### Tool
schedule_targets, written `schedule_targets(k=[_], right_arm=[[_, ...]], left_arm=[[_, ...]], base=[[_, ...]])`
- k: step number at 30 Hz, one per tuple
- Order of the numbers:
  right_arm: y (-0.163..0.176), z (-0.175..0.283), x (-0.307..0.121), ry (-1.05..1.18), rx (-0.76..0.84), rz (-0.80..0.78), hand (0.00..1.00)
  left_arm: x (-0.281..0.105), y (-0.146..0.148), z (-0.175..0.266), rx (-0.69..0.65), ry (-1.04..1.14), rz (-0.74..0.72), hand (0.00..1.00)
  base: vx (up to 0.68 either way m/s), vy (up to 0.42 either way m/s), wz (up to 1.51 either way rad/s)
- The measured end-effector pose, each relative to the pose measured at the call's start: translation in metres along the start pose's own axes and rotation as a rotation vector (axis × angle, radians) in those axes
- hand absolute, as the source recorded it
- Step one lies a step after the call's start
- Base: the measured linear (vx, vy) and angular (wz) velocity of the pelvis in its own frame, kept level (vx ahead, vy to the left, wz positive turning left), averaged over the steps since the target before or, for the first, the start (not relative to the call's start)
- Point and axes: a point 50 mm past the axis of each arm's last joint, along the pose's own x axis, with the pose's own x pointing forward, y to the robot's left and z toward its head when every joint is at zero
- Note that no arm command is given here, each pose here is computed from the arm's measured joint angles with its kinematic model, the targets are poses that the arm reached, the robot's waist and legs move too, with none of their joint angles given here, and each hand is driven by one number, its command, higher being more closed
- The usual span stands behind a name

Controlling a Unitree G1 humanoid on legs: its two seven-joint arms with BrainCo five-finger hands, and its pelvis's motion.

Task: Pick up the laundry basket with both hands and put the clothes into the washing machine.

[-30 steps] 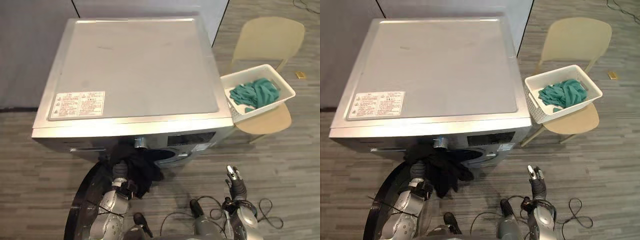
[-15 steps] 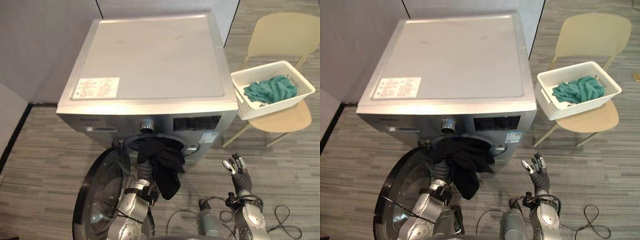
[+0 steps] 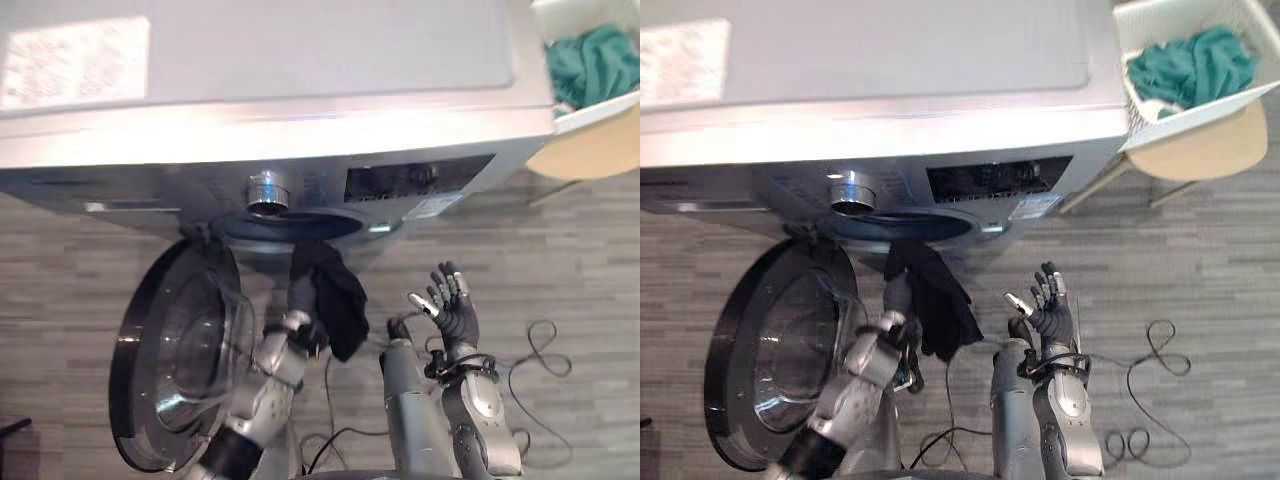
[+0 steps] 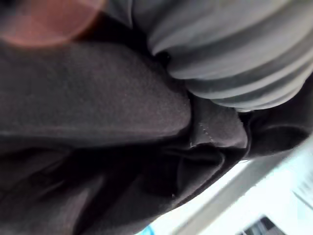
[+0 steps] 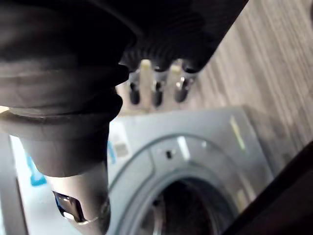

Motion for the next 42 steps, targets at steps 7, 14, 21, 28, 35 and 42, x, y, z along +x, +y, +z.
schedule_targets(k=[7, 14, 21, 28, 35, 42], right_arm=[[-0.002, 0.013, 0.014, -0.075, 0.079, -0.105, 0.0], [-0.005, 0.011, 0.013, -0.086, 0.14, -0.159, 0.0], [-0.006, 0.002, 0.013, -0.05, 0.18, -0.167, 0.0], [-0.022, 0.0, 0.008, -0.057, 0.174, -0.184, 0.0], [-0.066, 0.009, -0.002, -0.081, 0.077, -0.275, 0.0], [-0.074, 0.014, -0.008, -0.147, 0.06, -0.301, 0.0]], left_arm=[[0.063, 0.004, 0.083, 0.054, -0.256, 0.143, 1.0], [0.103, -0.024, 0.2, 0.118, -0.512, 0.144, 1.0], [0.107, -0.086, 0.291, 0.305, -0.675, 0.039, 1.0], [0.089, -0.133, 0.33, 0.423, -0.897, -0.01, 1.0], [0.089, -0.134, 0.342, 0.737, -1.058, 0.303, 1.0], [0.077, -0.126, 0.362, 1.131, -1.273, 0.678, 0.0]], base=[[0.01, -0.009, -0.17], [0.0, -0.016, -0.25], [0.03, 0.004, -0.12], [0.04, 0.001, -0.09], [-0.01, -0.012, 0.03], [-0.01, -0.004, 0.02]])
